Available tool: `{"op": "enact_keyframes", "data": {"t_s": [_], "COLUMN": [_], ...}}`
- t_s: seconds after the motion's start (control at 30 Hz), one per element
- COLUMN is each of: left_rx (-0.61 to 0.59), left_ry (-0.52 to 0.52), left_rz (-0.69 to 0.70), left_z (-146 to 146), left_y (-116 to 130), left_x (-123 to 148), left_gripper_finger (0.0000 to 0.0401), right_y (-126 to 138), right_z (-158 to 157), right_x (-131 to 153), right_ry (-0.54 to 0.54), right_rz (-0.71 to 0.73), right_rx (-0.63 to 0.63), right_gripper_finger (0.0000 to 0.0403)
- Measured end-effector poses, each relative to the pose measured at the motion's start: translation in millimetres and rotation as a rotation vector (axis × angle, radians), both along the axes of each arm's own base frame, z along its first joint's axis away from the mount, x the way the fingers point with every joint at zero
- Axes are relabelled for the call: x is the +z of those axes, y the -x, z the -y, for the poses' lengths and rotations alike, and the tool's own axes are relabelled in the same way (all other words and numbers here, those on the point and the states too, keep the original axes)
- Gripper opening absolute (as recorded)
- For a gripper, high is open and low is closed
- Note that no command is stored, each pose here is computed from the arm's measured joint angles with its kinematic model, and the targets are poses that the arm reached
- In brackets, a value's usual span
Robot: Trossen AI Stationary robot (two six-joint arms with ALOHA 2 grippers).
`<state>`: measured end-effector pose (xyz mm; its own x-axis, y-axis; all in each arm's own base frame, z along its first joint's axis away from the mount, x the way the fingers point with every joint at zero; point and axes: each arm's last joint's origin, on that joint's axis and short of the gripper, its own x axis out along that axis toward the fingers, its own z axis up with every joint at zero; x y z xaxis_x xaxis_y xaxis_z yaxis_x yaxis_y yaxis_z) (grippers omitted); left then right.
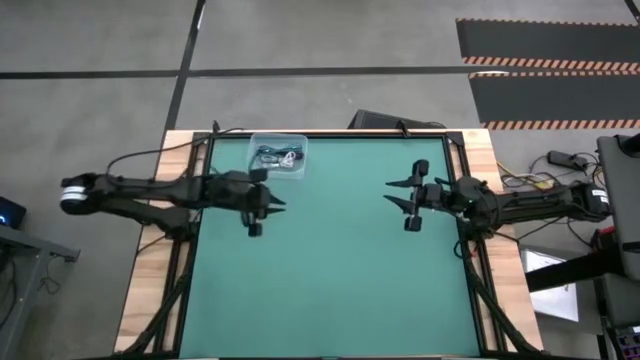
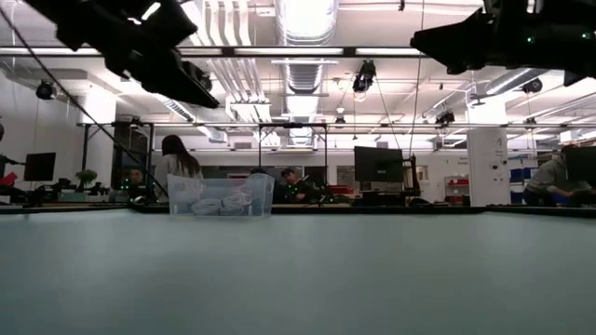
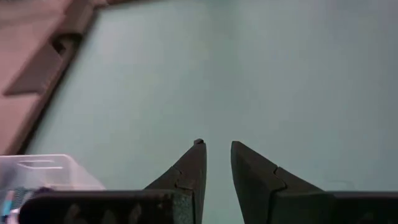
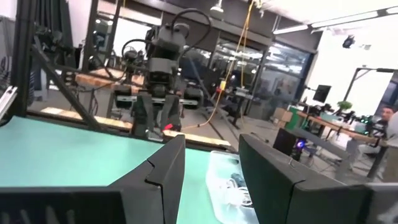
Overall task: Pick and place USB-C Cables
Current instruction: Return to Home Position
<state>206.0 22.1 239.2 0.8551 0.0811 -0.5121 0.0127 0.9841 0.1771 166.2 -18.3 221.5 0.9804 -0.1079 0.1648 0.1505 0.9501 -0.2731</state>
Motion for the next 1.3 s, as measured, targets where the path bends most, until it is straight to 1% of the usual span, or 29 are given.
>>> {"op": "enact_keyframes", "data": {"t_s": [0.13,0.23,0.4,0.5,0.7,0.87,1.0,1.2,1.3], "left_rx": [0.013,0.023,0.030,0.034,0.037,0.036,0.038,0.036,0.036], "left_ry": [-0.014,-0.001,0.009,0.016,0.025,0.023,0.028,0.025,0.024], "left_rz": [0.113,0.186,0.265,0.303,0.386,0.404,0.400,0.436,0.452], "left_z": [2,3,5,6,8,8,9,9,10], "left_y": [22,36,56,65,76,82,85,91,94], "left_x": [3,6,3,-2,-9,-16,-24,-28,-32], "left_gripper_finger": [0.0058,0.0058,0.0058,0.0058,0.0058,0.0058,0.0058,0.0058,0.0058], "right_y": [9,14,21,25,40,53,60,69,74], "right_z": [1,2,3,3,1,-1,-2,-3,-4], "right_x": [1,2,3,6,13,18,17,14,14], "right_ry": [0.006,0.014,0.022,0.028,0.043,0.049,0.047,0.040,0.042], "right_rz": [0.035,0.038,0.001,0.017,0.072,0.120,0.113,0.091,0.110], "right_rx": [-0.016,-0.025,-0.039,-0.046,-0.049,-0.050,-0.051,-0.073,-0.073], "right_gripper_finger": [0.0144,0.0144,0.0143,0.0144,0.0144,0.0144,0.0144,0.0143,0.0144]}}
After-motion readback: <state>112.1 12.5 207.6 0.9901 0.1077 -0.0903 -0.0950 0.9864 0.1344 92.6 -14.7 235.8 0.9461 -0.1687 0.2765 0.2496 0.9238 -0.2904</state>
